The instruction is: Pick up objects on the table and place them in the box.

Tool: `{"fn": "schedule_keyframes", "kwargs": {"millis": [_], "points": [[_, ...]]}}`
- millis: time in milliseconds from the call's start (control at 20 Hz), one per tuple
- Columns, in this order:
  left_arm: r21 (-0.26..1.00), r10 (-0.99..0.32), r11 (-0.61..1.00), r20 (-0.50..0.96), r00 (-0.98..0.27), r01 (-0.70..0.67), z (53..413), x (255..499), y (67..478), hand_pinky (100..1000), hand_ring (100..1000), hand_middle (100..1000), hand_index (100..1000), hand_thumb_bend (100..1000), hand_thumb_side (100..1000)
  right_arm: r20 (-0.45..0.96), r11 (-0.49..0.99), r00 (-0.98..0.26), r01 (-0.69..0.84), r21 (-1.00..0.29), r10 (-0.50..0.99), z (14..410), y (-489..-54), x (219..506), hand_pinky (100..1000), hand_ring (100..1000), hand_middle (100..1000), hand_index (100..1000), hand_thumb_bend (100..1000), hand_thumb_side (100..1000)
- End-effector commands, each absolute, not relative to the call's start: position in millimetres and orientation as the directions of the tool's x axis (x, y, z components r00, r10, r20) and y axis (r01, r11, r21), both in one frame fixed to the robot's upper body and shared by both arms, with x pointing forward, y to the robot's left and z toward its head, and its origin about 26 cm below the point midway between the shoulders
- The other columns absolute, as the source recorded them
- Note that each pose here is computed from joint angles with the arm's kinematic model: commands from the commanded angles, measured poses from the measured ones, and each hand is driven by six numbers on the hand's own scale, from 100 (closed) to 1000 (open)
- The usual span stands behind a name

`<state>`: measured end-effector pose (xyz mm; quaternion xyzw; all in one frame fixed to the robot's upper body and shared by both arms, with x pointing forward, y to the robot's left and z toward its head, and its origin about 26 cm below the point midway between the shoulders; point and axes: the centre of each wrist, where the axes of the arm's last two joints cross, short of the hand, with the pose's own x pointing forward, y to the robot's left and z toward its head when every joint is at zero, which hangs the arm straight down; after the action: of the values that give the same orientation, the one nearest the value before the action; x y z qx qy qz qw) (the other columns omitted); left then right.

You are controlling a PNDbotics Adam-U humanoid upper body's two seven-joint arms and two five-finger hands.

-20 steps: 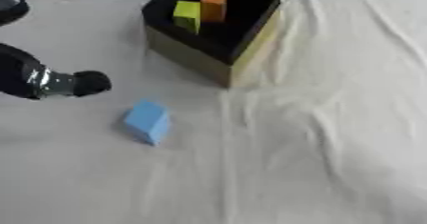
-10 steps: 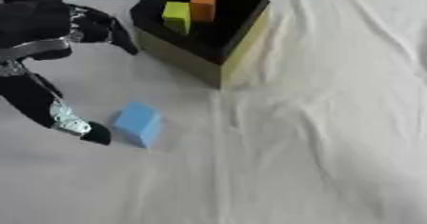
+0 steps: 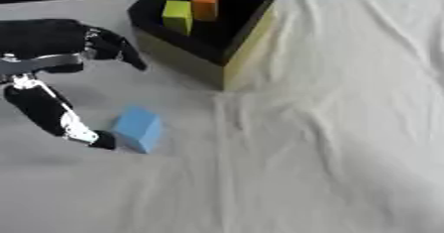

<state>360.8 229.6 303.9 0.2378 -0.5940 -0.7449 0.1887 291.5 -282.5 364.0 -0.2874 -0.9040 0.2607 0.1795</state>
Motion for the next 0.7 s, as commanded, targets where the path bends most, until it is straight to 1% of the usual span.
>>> {"fn": "schedule_keyframes", "kwargs": {"millis": [50, 350, 700], "points": [[0.972, -0.575, -0.235, -0.141, -0.806, -0.002, 308, 368, 230, 776, 821, 792, 889, 683, 540, 0.16, 0.708, -0.776, 0.444, -0.549, 0.61, 371, -285, 285, 815, 825, 712, 804, 100, 754], [0.967, -0.584, -0.249, -0.109, -0.804, 0.05, 297, 385, 230, 776, 821, 787, 883, 692, 542, 0.18, 0.724, -0.773, 0.448, -0.525, 0.608, 371, -287, 285, 815, 823, 710, 803, 100, 750], [0.949, -0.568, -0.312, -0.153, -0.809, 0.039, 295, 385, 229, 793, 820, 796, 884, 703, 538, 0.201, 0.741, -0.77, 0.453, -0.495, 0.605, 371, -289, 285, 815, 820, 707, 801, 100, 749]]}}
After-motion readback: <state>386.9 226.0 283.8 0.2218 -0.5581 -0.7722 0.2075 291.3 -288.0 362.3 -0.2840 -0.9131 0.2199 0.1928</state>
